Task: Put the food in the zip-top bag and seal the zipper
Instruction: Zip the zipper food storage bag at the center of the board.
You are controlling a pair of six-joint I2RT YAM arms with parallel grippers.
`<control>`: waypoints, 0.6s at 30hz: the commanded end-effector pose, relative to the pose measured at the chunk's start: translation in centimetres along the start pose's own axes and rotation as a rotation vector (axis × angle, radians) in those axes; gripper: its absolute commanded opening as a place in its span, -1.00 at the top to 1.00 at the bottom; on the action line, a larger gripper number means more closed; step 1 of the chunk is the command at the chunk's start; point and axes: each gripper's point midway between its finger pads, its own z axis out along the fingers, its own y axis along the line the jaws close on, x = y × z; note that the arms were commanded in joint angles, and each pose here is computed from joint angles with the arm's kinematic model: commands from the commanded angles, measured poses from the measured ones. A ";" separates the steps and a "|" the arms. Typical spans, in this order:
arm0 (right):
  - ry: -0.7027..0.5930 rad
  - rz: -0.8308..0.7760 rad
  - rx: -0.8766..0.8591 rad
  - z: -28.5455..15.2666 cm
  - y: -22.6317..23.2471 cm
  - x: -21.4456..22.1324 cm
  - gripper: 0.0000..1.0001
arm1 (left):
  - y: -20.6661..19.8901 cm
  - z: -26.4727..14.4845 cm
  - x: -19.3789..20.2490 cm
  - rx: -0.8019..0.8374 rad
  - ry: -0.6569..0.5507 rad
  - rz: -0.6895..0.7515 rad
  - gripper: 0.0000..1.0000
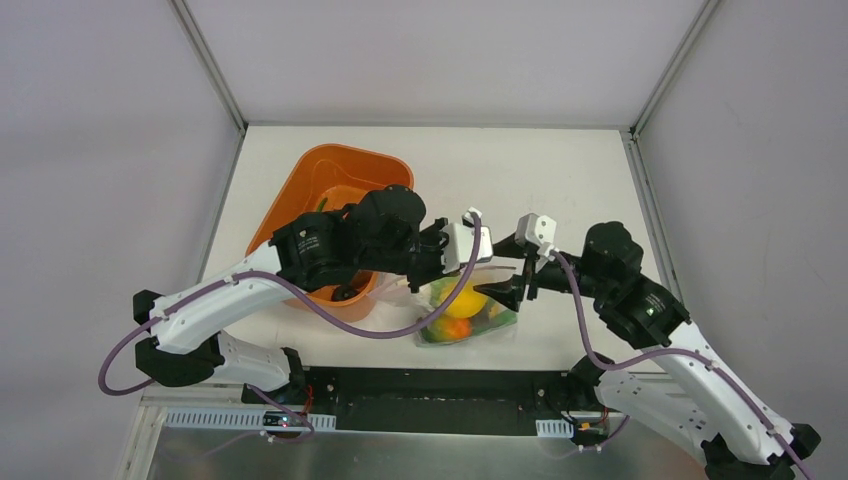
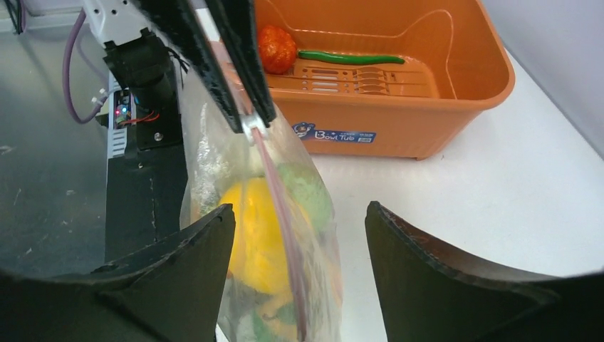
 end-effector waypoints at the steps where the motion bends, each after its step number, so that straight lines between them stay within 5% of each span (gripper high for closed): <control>1: -0.026 -0.129 -0.099 -0.8 1.5 -1.9 -0.38 | 0.1 -0.8 -1.7 0.008 -0.069 0.015 1.00; 14: -0.143 -0.088 -0.168 1.2 1.9 -2.9 0.30 | -0.1 -0.7 -1.1 0.012 -0.061 0.014 1.00; 18: -0.140 -0.081 -0.169 1.4 1.9 -2.8 0.68 | 0.0 -0.8 -0.9 0.005 -0.059 0.016 1.00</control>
